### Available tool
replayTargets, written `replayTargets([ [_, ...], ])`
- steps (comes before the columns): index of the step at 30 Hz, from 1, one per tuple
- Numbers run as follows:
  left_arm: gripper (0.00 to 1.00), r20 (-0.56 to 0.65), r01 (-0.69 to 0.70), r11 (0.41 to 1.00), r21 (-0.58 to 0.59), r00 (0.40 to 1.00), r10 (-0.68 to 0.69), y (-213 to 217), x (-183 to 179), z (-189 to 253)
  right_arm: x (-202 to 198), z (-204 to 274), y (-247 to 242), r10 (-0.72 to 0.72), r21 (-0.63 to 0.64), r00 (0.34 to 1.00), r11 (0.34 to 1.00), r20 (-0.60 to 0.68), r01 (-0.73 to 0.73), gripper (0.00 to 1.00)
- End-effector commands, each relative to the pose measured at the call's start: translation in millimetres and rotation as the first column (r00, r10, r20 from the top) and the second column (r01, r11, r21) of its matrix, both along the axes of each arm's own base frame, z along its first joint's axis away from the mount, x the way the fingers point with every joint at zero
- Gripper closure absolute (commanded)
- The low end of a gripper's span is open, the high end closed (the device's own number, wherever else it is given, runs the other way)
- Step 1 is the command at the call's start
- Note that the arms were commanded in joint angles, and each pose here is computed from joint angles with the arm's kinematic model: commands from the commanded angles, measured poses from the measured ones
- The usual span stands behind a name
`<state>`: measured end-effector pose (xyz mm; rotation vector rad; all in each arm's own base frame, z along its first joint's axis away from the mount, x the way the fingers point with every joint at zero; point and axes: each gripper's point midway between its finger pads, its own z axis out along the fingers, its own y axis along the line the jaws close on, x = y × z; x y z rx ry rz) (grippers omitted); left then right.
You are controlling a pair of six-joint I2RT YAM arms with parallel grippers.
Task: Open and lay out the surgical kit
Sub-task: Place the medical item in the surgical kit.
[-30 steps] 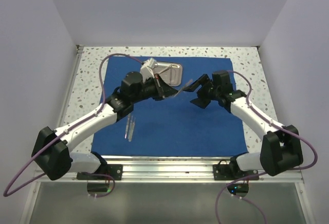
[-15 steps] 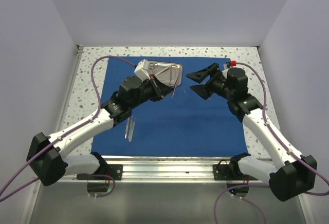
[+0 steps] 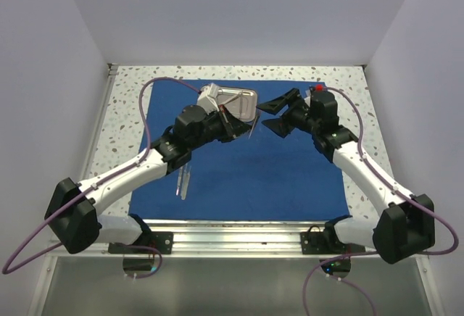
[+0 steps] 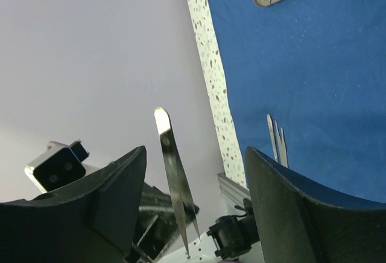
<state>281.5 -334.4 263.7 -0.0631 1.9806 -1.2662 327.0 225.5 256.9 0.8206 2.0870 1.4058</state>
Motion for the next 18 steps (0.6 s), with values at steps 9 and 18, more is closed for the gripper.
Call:
replayTargets([
  [9,1.00,0.080,0.089,0.993,-0.072,0.993,-0.084,-18.9,-0.6,33.7,36.2,35.3,15.6,0.017,0.040,0.992,0.999,0.128,-0.022,1.00],
  [18,0.66,0.041,0.054,0.993,0.109,0.997,-0.059,-16.1,16.4,6.2,23.0,15.1,-5.1,0.024,-0.100,0.996,0.995,0.087,-0.015,1.00],
])
